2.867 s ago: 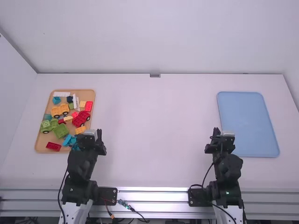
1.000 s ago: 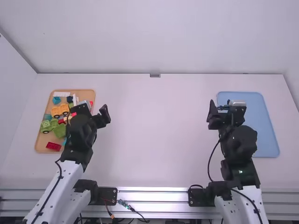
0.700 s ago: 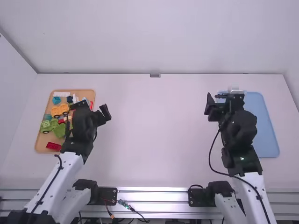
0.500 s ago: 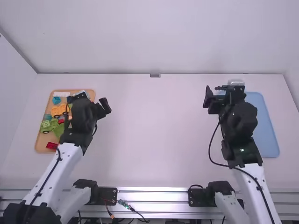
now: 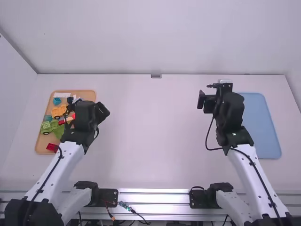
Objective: Assemble lego blocks to make yellow taxi
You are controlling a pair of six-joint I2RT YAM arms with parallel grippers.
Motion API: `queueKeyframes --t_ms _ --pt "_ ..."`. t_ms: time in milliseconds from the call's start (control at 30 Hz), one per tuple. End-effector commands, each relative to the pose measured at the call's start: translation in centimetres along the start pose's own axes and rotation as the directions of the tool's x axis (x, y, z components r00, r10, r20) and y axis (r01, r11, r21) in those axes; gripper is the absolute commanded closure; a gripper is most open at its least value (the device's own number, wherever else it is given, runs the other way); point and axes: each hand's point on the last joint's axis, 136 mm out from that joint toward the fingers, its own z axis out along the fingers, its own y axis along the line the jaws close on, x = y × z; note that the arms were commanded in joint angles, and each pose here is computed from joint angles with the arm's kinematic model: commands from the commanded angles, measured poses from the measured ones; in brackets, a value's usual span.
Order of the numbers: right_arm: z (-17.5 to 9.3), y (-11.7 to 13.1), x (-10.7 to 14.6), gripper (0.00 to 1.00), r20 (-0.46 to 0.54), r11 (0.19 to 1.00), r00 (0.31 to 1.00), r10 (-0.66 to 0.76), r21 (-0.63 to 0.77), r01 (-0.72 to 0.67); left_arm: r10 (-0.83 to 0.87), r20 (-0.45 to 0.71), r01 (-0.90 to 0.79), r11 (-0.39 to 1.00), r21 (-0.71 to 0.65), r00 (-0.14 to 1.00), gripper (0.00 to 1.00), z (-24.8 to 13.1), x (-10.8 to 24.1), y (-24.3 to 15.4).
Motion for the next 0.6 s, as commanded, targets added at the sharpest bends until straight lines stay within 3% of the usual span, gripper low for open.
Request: queueKeyframes --t_ms 0,133,267,400,567 --pt "0.8 0.0 0.2 0.01 -0.018 1.000 1.000 0.003 0.001 -0.003 -0.109 0.105 0.113 0.993 -0.032 0.989 0.01 -1.0 -3.6 0.0" --pt "1.8 0.2 1.4 0.01 -0.060 1.000 0.998 -0.001 -0.002 0.000 -0.146 0.110 0.155 0.984 -0.083 0.983 0.01 -0.4 -5.9 0.9" --pt "2.8 0.3 2.7 0.01 -0.103 1.000 0.995 -0.003 -0.002 0.003 -0.221 0.033 0.223 0.967 -0.123 0.975 0.01 1.5 -8.3 2.3" --pt "3.5 0.3 3.8 0.01 -0.137 1.000 0.991 -0.005 -0.002 0.005 -0.380 0.005 0.371 0.899 -0.232 0.925 0.01 4.6 -11.6 5.3" --pt "3.5 0.3 3.8 0.01 -0.138 1.000 0.990 -0.005 -0.001 0.005 -0.490 -0.076 0.434 0.825 -0.362 0.868 0.01 8.7 -13.8 7.8"
